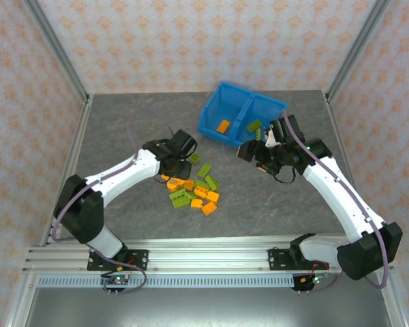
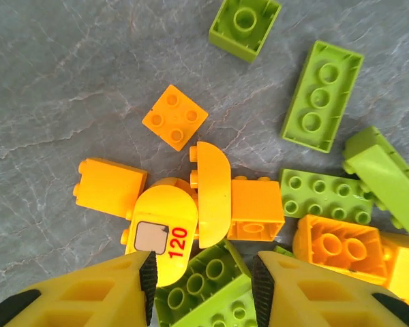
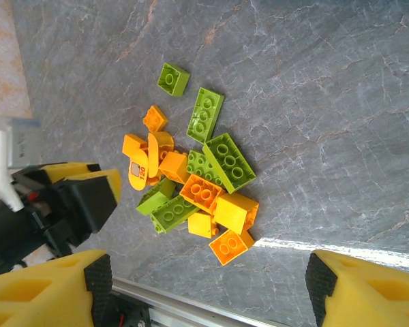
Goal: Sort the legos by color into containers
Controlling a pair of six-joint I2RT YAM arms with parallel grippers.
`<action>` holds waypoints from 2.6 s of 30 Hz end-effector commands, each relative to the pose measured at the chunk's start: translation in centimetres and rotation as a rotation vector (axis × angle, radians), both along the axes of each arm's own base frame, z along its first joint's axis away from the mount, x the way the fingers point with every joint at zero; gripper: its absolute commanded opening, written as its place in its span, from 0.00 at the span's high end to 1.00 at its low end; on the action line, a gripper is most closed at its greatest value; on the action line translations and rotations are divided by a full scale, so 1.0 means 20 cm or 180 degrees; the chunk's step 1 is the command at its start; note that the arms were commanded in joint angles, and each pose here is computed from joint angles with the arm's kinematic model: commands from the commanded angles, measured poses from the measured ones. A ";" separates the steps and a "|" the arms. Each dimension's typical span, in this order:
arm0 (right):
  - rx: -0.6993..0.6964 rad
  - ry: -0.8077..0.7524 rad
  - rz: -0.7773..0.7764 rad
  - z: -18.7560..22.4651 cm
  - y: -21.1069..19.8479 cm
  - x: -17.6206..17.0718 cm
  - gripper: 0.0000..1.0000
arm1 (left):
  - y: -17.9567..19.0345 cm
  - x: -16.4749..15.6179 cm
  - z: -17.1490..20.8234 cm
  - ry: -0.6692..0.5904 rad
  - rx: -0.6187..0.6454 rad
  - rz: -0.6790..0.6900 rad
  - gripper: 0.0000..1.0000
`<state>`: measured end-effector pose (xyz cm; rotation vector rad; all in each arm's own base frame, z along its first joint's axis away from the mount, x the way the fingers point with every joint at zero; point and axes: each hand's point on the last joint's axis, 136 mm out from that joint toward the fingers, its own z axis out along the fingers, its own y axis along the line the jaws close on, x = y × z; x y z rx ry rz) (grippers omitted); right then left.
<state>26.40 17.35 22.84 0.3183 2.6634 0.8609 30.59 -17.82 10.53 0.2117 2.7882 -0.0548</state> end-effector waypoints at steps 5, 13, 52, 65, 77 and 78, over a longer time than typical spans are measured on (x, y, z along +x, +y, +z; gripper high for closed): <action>-0.0022 -0.0063 -0.0016 0.00 -0.02 -0.02 0.23 | -0.04 0.10 -0.19 0.0312 0.0118 -0.0103 0.53; -0.0051 -0.0030 -0.0036 -0.01 -0.02 -0.02 0.23 | -0.08 0.16 -0.31 0.0369 0.0012 -0.0080 0.62; 0.0022 -0.0072 0.0026 0.03 -0.02 -0.07 0.24 | -0.17 0.16 -0.25 0.0361 -0.0401 0.0064 0.74; 0.0481 -0.0427 0.0071 0.24 0.05 -0.05 0.23 | -0.41 0.91 0.50 -0.1248 -0.0509 -0.0066 0.78; 0.0344 -0.0454 -0.0074 0.25 -0.03 -0.12 0.23 | -0.55 1.47 0.37 -0.1698 -0.0328 0.0157 0.72; 0.0344 -0.0460 -0.0080 0.25 -0.03 -0.12 0.23 | -0.55 1.48 0.36 -0.1694 -0.0360 0.0167 0.71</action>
